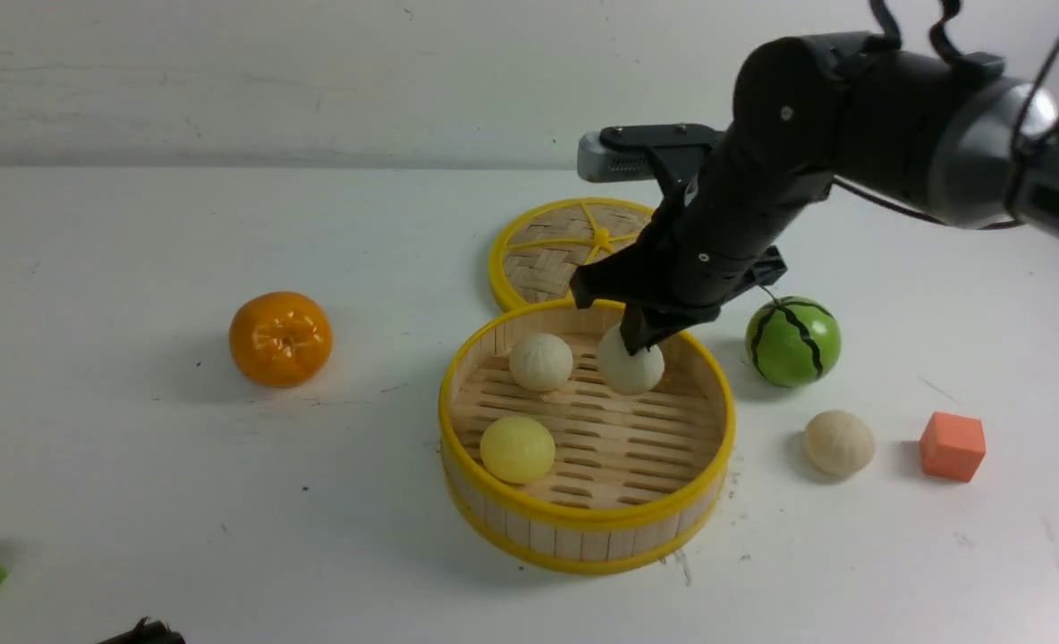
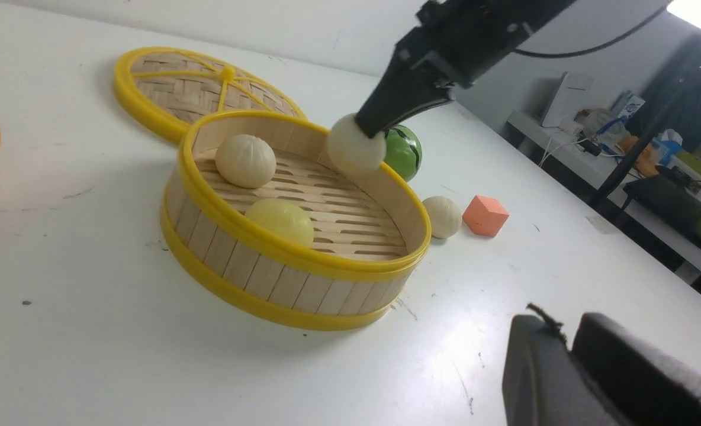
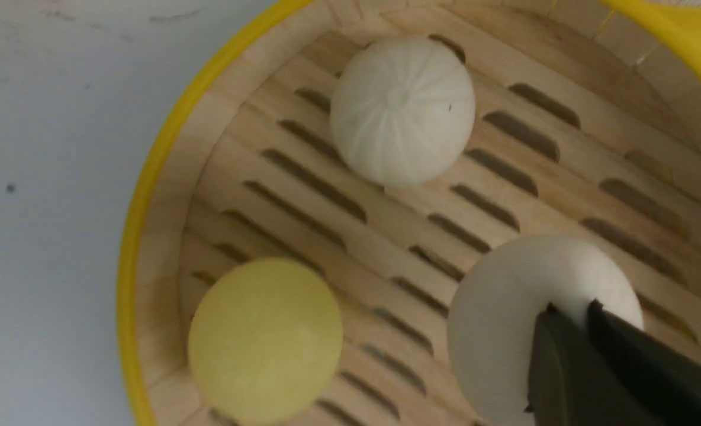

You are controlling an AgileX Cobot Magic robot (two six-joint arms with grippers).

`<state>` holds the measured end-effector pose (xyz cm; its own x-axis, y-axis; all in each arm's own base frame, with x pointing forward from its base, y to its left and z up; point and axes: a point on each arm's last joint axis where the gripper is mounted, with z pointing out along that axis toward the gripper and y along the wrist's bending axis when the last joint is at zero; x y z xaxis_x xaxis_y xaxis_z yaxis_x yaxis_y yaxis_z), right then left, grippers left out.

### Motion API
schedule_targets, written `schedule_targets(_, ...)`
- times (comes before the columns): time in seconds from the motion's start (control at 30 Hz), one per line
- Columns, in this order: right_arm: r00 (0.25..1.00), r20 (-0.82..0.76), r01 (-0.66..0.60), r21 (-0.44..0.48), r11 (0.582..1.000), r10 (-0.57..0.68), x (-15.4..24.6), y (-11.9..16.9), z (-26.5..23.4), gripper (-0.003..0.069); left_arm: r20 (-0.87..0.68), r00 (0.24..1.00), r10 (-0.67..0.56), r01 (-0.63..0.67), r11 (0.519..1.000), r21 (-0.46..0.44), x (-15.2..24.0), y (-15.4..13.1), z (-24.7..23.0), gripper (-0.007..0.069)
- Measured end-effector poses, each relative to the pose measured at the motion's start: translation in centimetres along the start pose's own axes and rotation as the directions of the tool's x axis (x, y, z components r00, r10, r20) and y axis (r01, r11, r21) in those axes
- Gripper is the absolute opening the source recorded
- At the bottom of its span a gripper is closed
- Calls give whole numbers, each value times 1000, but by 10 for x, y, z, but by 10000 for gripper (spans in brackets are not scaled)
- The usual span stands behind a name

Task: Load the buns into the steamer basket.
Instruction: Use the right arm to put the steamed stuffed bun into the steamer, then use the right arm to grab a steamed stuffed bun

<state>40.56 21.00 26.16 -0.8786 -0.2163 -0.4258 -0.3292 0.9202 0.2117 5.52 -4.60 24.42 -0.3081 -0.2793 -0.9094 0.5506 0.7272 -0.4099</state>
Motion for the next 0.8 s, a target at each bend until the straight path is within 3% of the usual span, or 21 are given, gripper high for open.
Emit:
schedule_targets(0.23, 998, -33, -50, 25, 998, 51, -18, -18, 49, 93, 0, 1000, 0, 0, 1000, 0, 0, 0, 0, 92)
schedule_targets(0.33, 996, -64, -57, 30, 998, 59, -19, -20, 53, 237, 0, 1000, 0, 0, 1000, 0, 0, 0, 0, 97)
schedule_targets(0.37, 996, -63, -57, 30, 998, 59, -19, -20, 52, 248, 0, 1000, 0, 0, 1000, 0, 0, 0, 0, 97)
schedule_targets(0.43, 995, -82, -56, 26, 998, 58, -21, -18, 46, 370, 0, 1000, 0, 0, 1000, 0, 0, 0, 0, 101)
schedule_targets(0.57, 992, -124, -20, 32, 999, 24, -21, -14, 20, 465, 0, 1000, 0, 0, 1000, 0, 0, 0, 0, 103)
schedule_targets(0.63, 994, -107, 19, 58, 998, -12, -23, -12, -5, 455, 0, 1000, 0, 0, 1000, 0, 0, 0, 0, 105)
schedule_targets(0.77, 999, -34, 44, 147, 988, -39, -20, -17, -55, 333, 0, 1000, 0, 0, 1000, 0, 0, 0, 0, 111)
schedule_targets(0.8, 1000, -16, 19, 176, 984, -17, -14, -24, -73, 267, 0, 1000, 0, 0, 1000, 0, 0, 0, 0, 112)
